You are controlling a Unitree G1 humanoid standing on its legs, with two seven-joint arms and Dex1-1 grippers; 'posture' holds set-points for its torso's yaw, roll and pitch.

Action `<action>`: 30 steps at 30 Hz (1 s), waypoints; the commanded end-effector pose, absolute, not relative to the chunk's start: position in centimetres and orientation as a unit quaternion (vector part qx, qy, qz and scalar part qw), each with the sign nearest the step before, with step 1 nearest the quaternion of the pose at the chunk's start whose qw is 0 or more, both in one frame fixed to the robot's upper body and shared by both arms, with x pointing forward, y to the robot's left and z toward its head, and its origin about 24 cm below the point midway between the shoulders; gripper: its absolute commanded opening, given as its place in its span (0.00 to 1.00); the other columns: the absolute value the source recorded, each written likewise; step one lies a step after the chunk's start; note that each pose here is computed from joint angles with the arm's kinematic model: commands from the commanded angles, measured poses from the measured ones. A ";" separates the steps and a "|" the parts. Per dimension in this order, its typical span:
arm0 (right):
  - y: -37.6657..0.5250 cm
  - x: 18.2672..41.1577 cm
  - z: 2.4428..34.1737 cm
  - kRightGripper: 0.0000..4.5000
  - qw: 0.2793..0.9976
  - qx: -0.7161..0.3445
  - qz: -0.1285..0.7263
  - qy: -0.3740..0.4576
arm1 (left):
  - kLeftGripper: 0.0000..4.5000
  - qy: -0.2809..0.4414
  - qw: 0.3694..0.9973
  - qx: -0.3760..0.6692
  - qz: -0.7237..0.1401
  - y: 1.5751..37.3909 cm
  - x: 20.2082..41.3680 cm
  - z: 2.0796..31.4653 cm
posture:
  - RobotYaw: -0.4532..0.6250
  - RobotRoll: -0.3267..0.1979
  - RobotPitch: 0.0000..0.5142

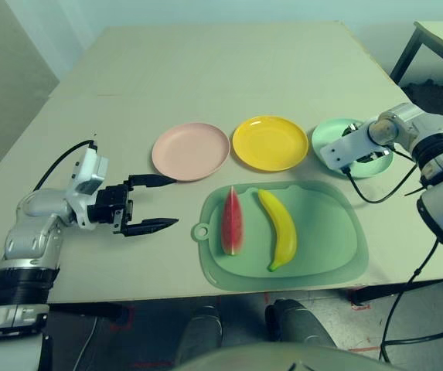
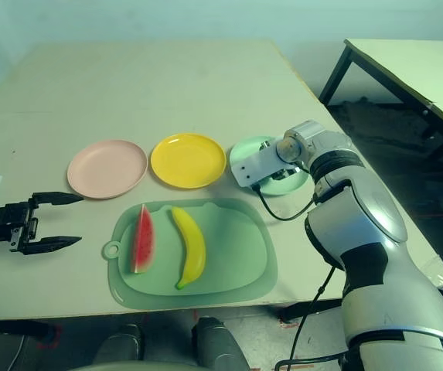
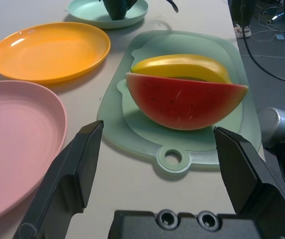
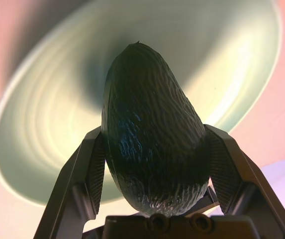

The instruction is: Place the fruits into color-matched plates.

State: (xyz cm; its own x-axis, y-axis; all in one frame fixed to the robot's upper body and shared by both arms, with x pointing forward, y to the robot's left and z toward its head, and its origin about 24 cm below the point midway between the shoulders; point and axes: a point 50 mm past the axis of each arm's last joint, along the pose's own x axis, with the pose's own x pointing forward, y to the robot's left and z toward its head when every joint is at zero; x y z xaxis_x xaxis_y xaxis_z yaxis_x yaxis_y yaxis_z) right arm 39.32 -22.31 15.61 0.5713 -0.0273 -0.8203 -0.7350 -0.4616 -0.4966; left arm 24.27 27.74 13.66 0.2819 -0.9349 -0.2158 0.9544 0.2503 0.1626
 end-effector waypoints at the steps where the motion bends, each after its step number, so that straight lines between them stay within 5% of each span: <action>1: -21.9 39.5 15.7 0.94 0.468 -0.758 0.388 0.239 | 1.00 0.034 0.790 0.138 -0.596 27.8 24.5 14.2 | 0.39 0.62 0.13; 10: -22.4 39.5 18.8 0.99 0.457 -0.770 0.385 0.226 | 1.00 0.030 0.783 0.135 -0.607 27.3 25.5 14.1 | 0.36 0.62 0.14; 17: -20.0 38.2 23.6 0.99 0.374 -0.781 0.477 0.154 | 1.00 0.030 0.780 0.135 -0.611 27.4 25.8 14.2 | 0.34 0.62 0.16; 23: -14.8 35.1 24.0 0.99 0.282 -0.746 0.604 0.000 | 1.00 0.035 0.778 0.132 -0.613 27.5 25.8 14.1 | 0.33 0.62 0.16; 30: -12.8 31.3 22.5 0.99 0.232 -0.706 0.667 -0.051 | 1.00 0.035 0.784 0.131 -0.606 27.6 25.8 14.2 | 0.34 0.62 0.16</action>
State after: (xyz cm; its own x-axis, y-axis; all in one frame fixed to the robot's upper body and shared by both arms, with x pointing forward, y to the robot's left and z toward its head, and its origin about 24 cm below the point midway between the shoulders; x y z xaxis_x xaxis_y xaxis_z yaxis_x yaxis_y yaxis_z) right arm 31.92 -13.15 22.56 0.1275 0.3845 -0.9143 -0.2608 -0.8764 -0.4049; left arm 25.87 27.46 14.26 0.2548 -0.9452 -0.2041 0.9607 0.2233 0.1651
